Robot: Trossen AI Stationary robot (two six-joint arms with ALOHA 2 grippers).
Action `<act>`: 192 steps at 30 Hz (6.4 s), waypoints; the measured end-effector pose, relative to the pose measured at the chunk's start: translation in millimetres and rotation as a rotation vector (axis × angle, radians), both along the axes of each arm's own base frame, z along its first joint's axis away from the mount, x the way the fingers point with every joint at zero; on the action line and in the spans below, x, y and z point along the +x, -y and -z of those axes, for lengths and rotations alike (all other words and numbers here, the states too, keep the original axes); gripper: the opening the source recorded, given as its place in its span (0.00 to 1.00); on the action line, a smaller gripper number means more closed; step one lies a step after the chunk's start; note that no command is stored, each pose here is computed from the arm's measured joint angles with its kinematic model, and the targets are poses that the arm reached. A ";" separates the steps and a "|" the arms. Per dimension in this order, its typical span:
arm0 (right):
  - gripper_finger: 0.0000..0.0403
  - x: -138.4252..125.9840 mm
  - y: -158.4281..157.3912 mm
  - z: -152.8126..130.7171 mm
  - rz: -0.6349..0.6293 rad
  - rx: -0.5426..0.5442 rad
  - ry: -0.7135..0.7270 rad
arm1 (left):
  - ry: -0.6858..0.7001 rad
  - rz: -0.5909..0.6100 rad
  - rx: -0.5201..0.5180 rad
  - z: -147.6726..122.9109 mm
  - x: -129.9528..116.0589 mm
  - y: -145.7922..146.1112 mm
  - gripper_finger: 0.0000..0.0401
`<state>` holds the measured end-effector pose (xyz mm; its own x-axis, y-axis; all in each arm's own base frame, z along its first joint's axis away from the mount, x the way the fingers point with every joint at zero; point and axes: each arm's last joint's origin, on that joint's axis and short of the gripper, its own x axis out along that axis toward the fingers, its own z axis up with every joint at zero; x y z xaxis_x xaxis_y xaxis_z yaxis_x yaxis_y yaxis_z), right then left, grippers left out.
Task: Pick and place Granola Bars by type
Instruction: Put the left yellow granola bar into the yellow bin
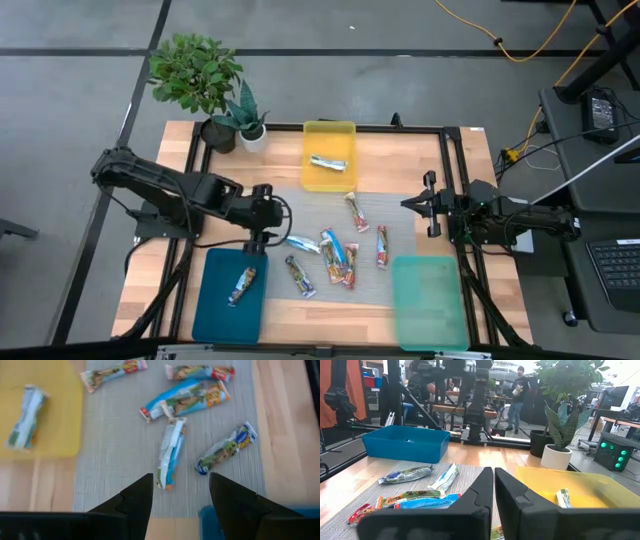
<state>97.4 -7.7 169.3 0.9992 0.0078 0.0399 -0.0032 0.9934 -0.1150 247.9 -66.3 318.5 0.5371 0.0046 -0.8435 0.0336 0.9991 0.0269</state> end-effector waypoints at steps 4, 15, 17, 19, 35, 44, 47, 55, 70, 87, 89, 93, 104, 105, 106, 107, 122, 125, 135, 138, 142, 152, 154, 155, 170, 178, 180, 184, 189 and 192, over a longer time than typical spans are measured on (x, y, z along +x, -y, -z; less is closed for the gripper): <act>0.05 0.0 0.0 0.0 0.000 0.000 0.000 | -0.030 0.093 0.038 6.3 3.2 4.1 0.50; 0.05 0.0 0.0 0.1 0.000 0.000 -0.001 | -0.124 0.158 0.104 33.1 24.7 9.2 0.60; 0.05 0.0 0.0 0.1 0.000 0.000 0.000 | -0.149 0.160 0.110 41.6 31.0 11.1 0.60; 0.05 0.0 0.0 0.0 0.000 0.000 0.000 | -0.163 0.169 0.118 50.3 38.3 13.2 0.60; 0.05 0.0 0.0 0.0 0.000 0.000 0.000 | -0.245 0.140 0.138 114.9 87.5 0.3 0.60; 0.05 0.0 0.0 0.1 0.000 0.000 0.000 | -0.317 0.150 0.098 150.2 101.9 -4.3 0.60; 0.05 0.0 0.0 0.1 0.000 0.000 -0.001 | -0.339 0.156 0.098 160.2 104.5 -4.3 0.60; 0.05 0.0 0.0 0.0 0.000 0.000 0.000 | -0.374 0.163 0.041 178.2 110.3 -5.1 0.60; 0.05 0.0 0.0 0.0 -0.001 0.000 0.000 | -0.392 0.134 0.004 182.3 110.6 -7.5 0.39; 0.05 0.0 0.0 0.0 0.000 0.000 0.000 | -0.277 0.009 -0.060 109.2 84.7 -19.7 0.14; 0.05 0.0 0.0 0.0 0.000 0.000 0.000 | -0.190 -0.014 -0.081 87.4 79.1 -23.7 0.15; 0.05 0.0 0.0 0.0 -0.001 0.000 0.000 | 0.039 -0.017 -0.121 38.5 63.9 -28.4 0.14; 0.05 0.0 0.0 0.0 -0.001 0.000 0.000 | 0.647 -0.017 -0.190 -64.3 19.9 -34.6 0.13; 0.05 0.0 0.0 0.0 0.000 0.000 0.000 | 0.668 -0.021 -0.181 -67.1 18.5 -35.0 0.13; 0.05 0.0 0.0 0.2 0.000 0.000 -0.001 | 0.682 -0.034 -0.171 -68.9 17.4 -35.6 0.13; 0.05 0.0 0.0 0.1 -0.001 0.000 0.000 | 0.689 -0.053 -0.157 -69.8 16.6 -36.8 0.13; 0.05 0.0 0.0 0.0 0.000 0.000 0.000 | 0.756 -0.255 -0.115 -91.0 46.6 -114.5 0.13; 0.05 0.0 0.0 0.0 -0.001 0.000 0.000 | 0.729 -0.238 -0.069 -105.6 61.6 -135.4 0.13; 0.05 0.0 0.0 0.0 0.000 0.000 0.000 | 0.655 -0.407 -0.055 -112.4 84.1 -196.1 0.13; 0.05 0.0 0.0 0.0 -0.001 0.000 0.000 | 0.609 -0.413 -0.047 -101.7 90.2 -203.4 0.13; 0.05 0.0 0.0 0.0 0.000 0.000 0.000 | 0.489 -0.443 -0.047 -72.8 103.3 -220.1 0.13; 0.05 0.0 0.0 0.1 -0.001 0.000 0.000 | 0.248 -0.529 -0.164 12.4 139.6 -257.2 0.13; 0.05 0.0 0.0 0.0 0.000 0.000 0.000 | 0.224 -0.530 -0.177 22.5 143.2 -260.6 0.13; 0.05 0.0 0.0 0.0 0.000 0.000 0.000 | 0.216 -0.531 -0.180 26.7 145.0 -261.7 0.13; 0.05 0.0 0.0 0.0 0.000 0.000 0.000 | 0.056 -0.711 -0.073 97.9 155.9 -298.5 0.13; 0.05 0.0 0.0 0.0 0.000 0.000 0.000 | 0.024 -0.706 -0.091 113.9 158.7 -301.8 0.13; 0.05 0.0 0.0 0.0 -0.001 0.000 0.000 | 0.019 -0.695 -0.085 114.7 158.7 -301.9 0.13; 0.05 0.0 0.0 0.0 0.000 0.000 0.000 | 0.017 -0.687 -0.099 114.7 158.0 -302.3 0.15; 0.05 0.0 0.0 0.0 0.000 0.000 0.000 | 0.013 -0.663 -0.088 114.7 158.0 -302.2 0.21; 0.05 0.0 0.0 0.0 0.000 0.000 0.000 | 0.015 -0.638 -0.103 114.8 158.4 -301.4 0.26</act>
